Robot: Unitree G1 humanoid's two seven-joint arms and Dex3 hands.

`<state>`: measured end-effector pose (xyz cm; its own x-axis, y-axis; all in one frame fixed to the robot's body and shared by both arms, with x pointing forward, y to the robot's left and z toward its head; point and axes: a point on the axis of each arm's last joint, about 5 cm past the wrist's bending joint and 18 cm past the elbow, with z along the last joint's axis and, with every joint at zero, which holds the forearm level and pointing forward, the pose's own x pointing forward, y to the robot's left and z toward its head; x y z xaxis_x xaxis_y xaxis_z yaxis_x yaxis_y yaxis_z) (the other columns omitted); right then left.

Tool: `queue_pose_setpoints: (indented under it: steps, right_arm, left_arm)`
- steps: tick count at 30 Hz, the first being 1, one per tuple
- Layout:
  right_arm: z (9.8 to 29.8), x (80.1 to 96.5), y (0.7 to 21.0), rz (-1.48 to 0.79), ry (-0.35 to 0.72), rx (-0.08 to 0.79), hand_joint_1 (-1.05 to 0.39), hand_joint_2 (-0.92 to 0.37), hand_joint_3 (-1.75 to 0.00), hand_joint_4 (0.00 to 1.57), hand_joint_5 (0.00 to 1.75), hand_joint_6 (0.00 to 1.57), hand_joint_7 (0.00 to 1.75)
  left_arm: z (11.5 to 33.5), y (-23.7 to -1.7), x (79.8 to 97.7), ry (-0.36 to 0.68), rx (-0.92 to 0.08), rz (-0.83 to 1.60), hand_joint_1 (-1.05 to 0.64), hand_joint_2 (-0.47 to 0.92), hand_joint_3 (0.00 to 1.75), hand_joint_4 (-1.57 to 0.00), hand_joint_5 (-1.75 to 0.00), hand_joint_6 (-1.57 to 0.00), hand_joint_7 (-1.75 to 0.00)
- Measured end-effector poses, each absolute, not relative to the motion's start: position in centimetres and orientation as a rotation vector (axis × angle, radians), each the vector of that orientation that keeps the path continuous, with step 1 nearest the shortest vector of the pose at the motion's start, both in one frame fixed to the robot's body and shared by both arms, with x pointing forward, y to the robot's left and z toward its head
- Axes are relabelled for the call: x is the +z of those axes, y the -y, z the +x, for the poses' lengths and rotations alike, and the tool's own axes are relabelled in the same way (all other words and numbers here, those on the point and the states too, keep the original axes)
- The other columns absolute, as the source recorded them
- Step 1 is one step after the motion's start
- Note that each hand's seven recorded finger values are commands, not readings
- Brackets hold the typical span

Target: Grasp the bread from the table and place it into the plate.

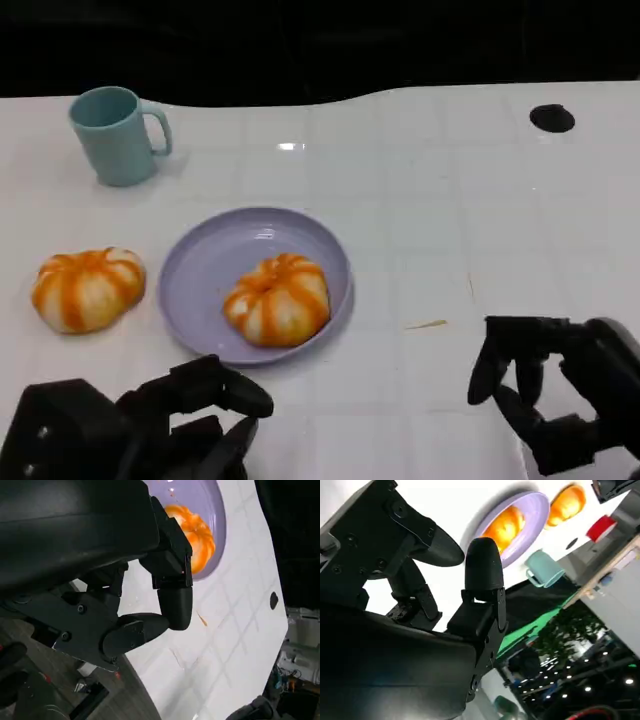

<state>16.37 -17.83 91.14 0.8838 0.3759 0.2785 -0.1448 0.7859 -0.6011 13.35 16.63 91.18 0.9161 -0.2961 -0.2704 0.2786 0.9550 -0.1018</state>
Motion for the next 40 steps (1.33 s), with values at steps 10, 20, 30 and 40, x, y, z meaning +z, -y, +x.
queue_pose_setpoints:
  steps: [10, 20, 30, 40]
  right_arm:
    - [15.2, 90.8, 18.1, -0.670, 0.336, 0.263, -0.05, -0.18, -1.47, 0.93, 1.75, 0.85, 1.44]
    - [15.0, 89.8, 18.1, -0.750, 0.324, 0.232, -0.04, -0.17, -1.41, 0.95, 1.75, 0.88, 1.40]
    - [15.4, 89.5, 17.9, -0.772, 0.331, 0.223, -0.03, -0.19, -1.36, 0.96, 1.75, 0.90, 1.38]
    - [15.5, 89.6, 17.9, -0.767, 0.336, 0.221, -0.02, -0.19, -1.35, 0.98, 1.75, 0.90, 1.39]
  left_arm:
    - [13.4, -16.9, 91.1, -0.291, -0.287, -0.056, -0.29, 0.75, 0.74, -0.65, -1.75, -0.63, -1.30]
    - [13.4, -17.1, 90.9, -0.293, -0.291, -0.054, -0.27, 0.77, 0.73, -0.66, -1.75, -0.63, -1.28]
    - [13.6, -17.2, 90.6, -0.298, -0.288, -0.055, -0.26, 0.76, 0.72, -0.69, -1.75, -0.65, -1.27]
    - [13.6, -17.3, 90.7, -0.289, -0.285, -0.057, -0.27, 0.74, 0.74, -0.68, -1.75, -0.66, -1.26]
